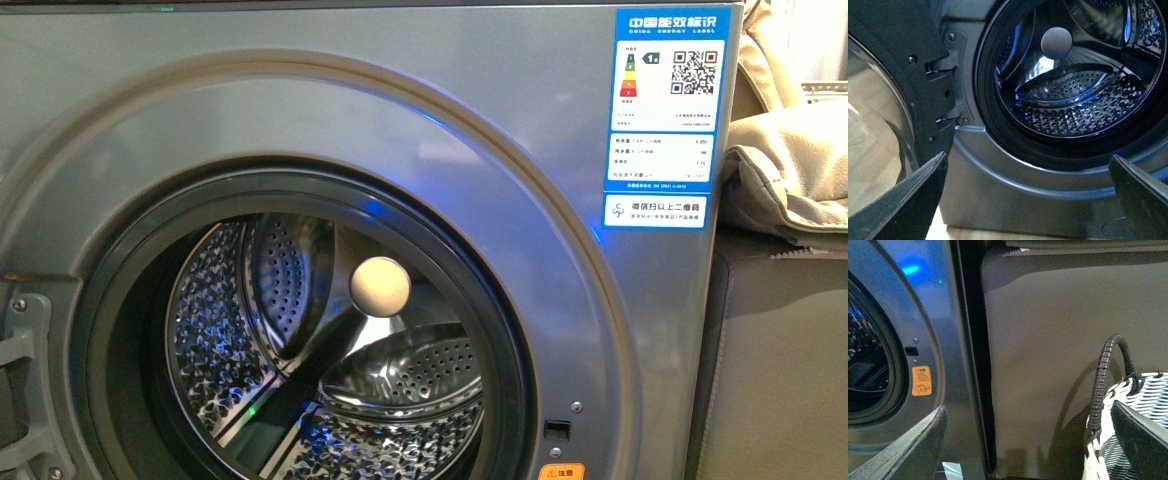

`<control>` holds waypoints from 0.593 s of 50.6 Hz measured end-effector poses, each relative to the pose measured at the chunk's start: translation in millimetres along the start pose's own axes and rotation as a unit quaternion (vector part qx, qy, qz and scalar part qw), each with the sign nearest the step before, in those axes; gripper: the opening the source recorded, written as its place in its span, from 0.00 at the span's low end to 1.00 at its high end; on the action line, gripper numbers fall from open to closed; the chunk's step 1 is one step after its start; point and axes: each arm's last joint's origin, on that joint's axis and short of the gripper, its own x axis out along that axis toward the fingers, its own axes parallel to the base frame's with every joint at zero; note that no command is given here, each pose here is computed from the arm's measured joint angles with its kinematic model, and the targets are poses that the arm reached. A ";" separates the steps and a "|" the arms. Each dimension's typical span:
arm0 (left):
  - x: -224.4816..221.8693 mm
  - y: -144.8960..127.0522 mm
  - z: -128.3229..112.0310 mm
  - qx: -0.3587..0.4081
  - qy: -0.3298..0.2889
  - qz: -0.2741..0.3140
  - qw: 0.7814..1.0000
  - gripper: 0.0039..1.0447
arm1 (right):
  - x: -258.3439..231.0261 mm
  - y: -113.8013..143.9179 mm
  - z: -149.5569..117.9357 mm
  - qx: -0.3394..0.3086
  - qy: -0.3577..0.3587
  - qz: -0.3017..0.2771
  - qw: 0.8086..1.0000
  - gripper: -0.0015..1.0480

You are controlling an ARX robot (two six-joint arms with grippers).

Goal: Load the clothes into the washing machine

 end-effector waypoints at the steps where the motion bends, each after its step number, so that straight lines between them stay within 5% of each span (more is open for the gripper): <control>1: 0.0 0.0 0.0 0.000 0.000 0.000 1.000 0.94 | 0.0 0.0 0.0 0.000 0.000 0.000 1.000 0.93; 30: 0.0 0.0 0.0 0.000 0.000 0.000 1.000 0.94 | 0.0 0.0 0.0 0.000 0.000 0.000 1.000 0.93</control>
